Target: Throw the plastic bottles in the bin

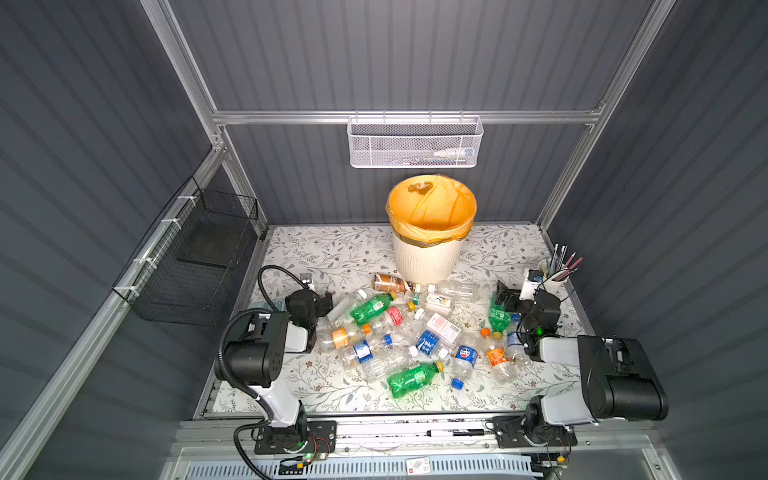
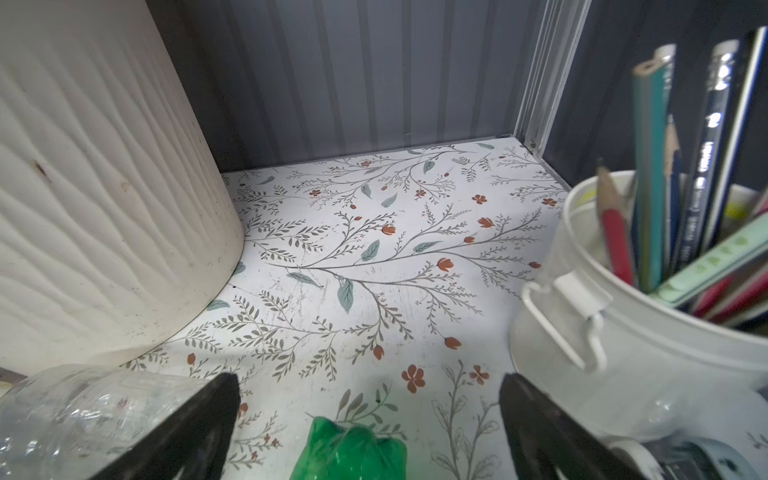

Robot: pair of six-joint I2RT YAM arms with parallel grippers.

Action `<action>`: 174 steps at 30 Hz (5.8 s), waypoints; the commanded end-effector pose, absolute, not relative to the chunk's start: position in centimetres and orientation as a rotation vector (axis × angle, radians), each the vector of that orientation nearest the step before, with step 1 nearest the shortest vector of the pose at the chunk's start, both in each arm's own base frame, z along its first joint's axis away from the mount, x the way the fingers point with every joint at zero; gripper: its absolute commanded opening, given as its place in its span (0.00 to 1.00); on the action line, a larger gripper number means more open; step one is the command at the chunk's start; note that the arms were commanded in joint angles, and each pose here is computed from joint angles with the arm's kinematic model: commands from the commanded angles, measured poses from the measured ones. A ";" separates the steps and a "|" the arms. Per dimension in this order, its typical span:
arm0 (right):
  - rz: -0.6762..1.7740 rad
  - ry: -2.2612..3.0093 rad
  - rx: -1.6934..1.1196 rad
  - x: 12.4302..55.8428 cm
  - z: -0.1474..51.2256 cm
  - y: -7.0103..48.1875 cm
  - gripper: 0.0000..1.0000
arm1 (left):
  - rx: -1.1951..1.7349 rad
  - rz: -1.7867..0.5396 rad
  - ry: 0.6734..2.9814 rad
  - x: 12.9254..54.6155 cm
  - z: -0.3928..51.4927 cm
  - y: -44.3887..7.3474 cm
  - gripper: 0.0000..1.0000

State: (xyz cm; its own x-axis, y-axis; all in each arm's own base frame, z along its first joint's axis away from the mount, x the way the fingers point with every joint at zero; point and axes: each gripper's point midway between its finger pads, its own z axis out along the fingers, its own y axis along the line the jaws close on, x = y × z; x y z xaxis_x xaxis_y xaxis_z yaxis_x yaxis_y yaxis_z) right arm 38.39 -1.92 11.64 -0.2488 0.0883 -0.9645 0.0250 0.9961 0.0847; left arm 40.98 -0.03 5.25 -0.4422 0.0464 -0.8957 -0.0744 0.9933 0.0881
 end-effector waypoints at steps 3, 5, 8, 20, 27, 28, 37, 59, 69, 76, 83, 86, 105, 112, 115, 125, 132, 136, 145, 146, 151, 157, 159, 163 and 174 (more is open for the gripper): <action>0.059 1.812 0.077 38.7 12.0 -2.0 0.99 | -0.029 0.121 1.984 41.8 6.3 -0.1 1.00; 0.059 1.813 0.077 38.7 12.0 -2.0 0.99 | -0.029 0.120 1.983 41.8 6.4 -0.1 1.00; 0.060 1.813 0.076 38.7 12.0 -1.9 0.99 | -0.029 0.120 1.983 41.8 6.4 -0.1 1.00; 0.060 1.814 0.076 38.7 12.0 -2.0 0.99 | -0.028 0.121 1.987 41.8 6.3 -0.1 1.00; 0.052 1.808 0.090 38.7 12.2 -2.2 0.99 | -0.045 0.130 1.977 41.9 6.6 0.2 1.00; 0.042 1.815 0.108 38.7 12.3 -2.5 0.99 | -0.069 0.147 1.984 41.8 6.8 0.5 1.00; 0.030 2.116 0.226 37.5 15.0 -3.3 0.99 | -0.178 0.132 2.059 42.2 12.7 1.0 1.00; 0.088 2.613 0.358 35.5 8.8 -0.9 0.98 | -0.106 0.026 2.091 39.7 14.9 -4.7 1.00; 0.013 2.741 0.288 36.3 5.6 0.3 0.96 | -0.123 0.041 2.111 38.9 14.3 -4.3 1.00; -0.003 2.775 0.263 37.3 4.6 0.8 0.89 | -0.123 0.055 2.127 38.6 14.0 -4.1 1.00; -0.024 2.788 0.250 38.1 4.1 0.7 0.74 | -0.127 0.065 2.137 38.5 13.8 -4.0 1.00; -0.017 2.792 0.244 38.4 3.9 0.8 0.68 | -0.129 0.069 2.143 38.5 13.7 -3.9 1.00; 0.057 1.896 0.346 39.0 33.8 -2.4 0.44 | -0.190 0.073 2.135 38.2 13.8 -3.4 1.00; 0.268 1.419 0.351 36.6 50.2 -1.6 0.44 | -0.183 0.019 2.137 38.2 13.9 -4.1 1.00; 0.435 1.429 0.275 40.5 51.8 2.2 0.44 | -0.178 -0.005 2.135 38.1 14.0 -4.4 1.00; 0.566 1.847 -0.166 50.5 44.9 19.2 0.98 | -0.175 -0.007 2.149 37.3 14.0 -4.4 1.00; 0.357 1.766 0.002 46.7 45.1 13.5 0.99 | -0.158 -0.001 2.138 36.6 14.4 -4.5 1.00; 0.216 1.896 0.119 43.0 39.7 9.8 0.99 | -0.139 0.003 2.130 36.5 14.8 -4.9 1.00; -0.028 2.302 0.470 31.4 20.2 2.6 0.99 | -0.119 0.008 2.109 36.1 15.2 -5.5 1.00; -0.044 2.333 0.515 29.9 18.5 1.9 0.99 | -0.116 0.009 2.109 36.0 15.3 -5.6 1.00; -0.095 2.399 0.676 25.2 13.7 -0.3 0.99 | -0.107 0.005 2.110 35.7 15.4 -5.7 1.00; -0.099 2.441 0.787 23.3 10.4 -0.8 0.98 | -0.115 -0.006 2.119 35.7 15.0 -5.8 1.00; -0.102 2.459 0.811 23.2 9.3 -0.8 0.98 | -0.113 -0.006 2.128 35.7 14.7 -5.9 1.00; -0.075 2.492 0.851 23.3 7.3 -0.9 0.94 | -0.107 -0.003 2.137 35.6 14.5 -5.9 1.00; 0.002 2.577 0.858 24.6 4.3 -0.5 0.81 | -0.111 -0.002 2.155 35.6 13.9 -6.0 1.00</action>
State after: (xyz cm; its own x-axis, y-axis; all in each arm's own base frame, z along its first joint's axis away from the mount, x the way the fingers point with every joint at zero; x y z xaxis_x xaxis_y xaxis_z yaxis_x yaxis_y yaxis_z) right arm 24.22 -1.09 5.01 -0.6991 0.5811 -0.4168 0.5927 0.7969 0.1169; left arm 36.12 -5.84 15.27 -0.5147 -0.0923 -0.8524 -0.0829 0.9949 -0.0577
